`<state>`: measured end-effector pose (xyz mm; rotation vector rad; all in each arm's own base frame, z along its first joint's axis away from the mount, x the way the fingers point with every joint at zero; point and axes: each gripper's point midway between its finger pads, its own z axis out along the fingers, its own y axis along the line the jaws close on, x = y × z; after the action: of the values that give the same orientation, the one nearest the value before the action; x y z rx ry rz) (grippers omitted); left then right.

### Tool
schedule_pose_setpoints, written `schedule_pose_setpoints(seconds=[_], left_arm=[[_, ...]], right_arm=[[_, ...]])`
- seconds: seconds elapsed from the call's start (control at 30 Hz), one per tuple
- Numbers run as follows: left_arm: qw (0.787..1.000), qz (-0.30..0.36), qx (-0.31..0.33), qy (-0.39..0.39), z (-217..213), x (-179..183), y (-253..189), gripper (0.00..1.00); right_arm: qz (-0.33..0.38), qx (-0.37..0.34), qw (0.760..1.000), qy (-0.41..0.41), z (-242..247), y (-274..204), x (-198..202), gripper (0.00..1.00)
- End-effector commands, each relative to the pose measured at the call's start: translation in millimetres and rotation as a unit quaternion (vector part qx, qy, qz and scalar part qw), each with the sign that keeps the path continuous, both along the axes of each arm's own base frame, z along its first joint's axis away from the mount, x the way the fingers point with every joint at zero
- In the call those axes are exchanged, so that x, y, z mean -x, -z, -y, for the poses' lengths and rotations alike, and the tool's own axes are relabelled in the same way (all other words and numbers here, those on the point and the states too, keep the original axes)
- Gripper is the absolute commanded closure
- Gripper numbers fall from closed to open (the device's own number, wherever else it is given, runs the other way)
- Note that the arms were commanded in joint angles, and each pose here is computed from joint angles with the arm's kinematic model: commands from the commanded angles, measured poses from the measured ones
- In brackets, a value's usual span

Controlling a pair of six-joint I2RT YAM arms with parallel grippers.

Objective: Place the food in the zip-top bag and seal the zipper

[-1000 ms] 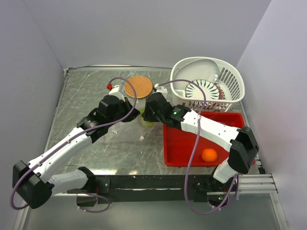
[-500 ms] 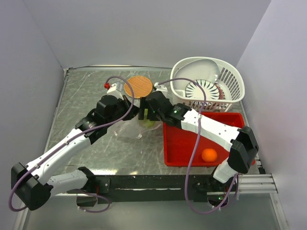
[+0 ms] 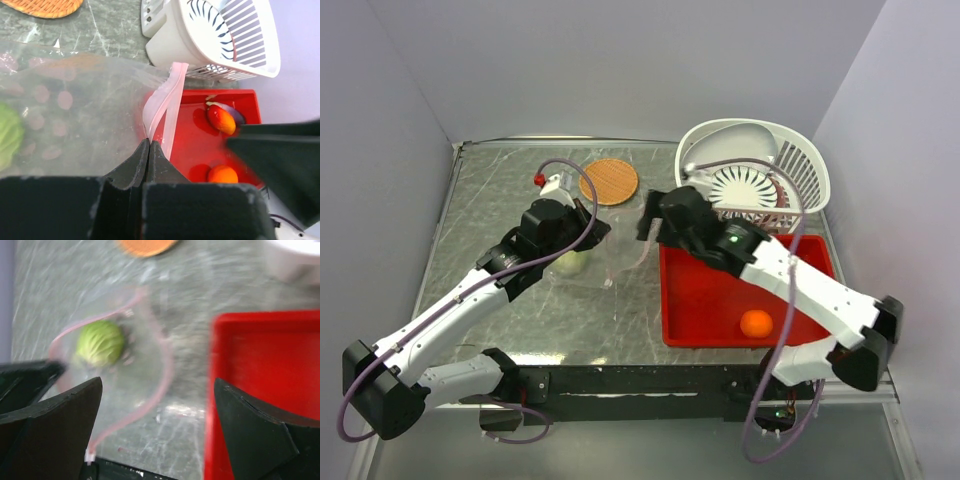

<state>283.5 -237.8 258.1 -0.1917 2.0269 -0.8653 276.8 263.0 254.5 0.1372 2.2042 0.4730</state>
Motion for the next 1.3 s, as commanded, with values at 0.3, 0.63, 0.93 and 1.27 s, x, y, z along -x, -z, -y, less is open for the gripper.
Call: schedule_pose_setpoints(seconds=[0.3,0.63,0.93,1.27], left_arm=[[0.998,0.026,0.012,0.051,7,16,-17,0.99],[0.997,0.025,0.030,0.066,9,25,-11,0.99],[0.997,0.025,0.033,0.067,10,25,-9,0.99],[0.998,0.013,0.026,0.062,11,22,0,0.99]], right_arm=[[-0.214,0.091,0.877,0.420,233,120,100,0.00],[-0.293,0.129,0.836,0.447,255,162,135,0.00],[-0.325,0.161,0.844,0.396,243,180,119,0.00],[-0.340,0.189,0.851,0.352,237,196,109,0.34]])
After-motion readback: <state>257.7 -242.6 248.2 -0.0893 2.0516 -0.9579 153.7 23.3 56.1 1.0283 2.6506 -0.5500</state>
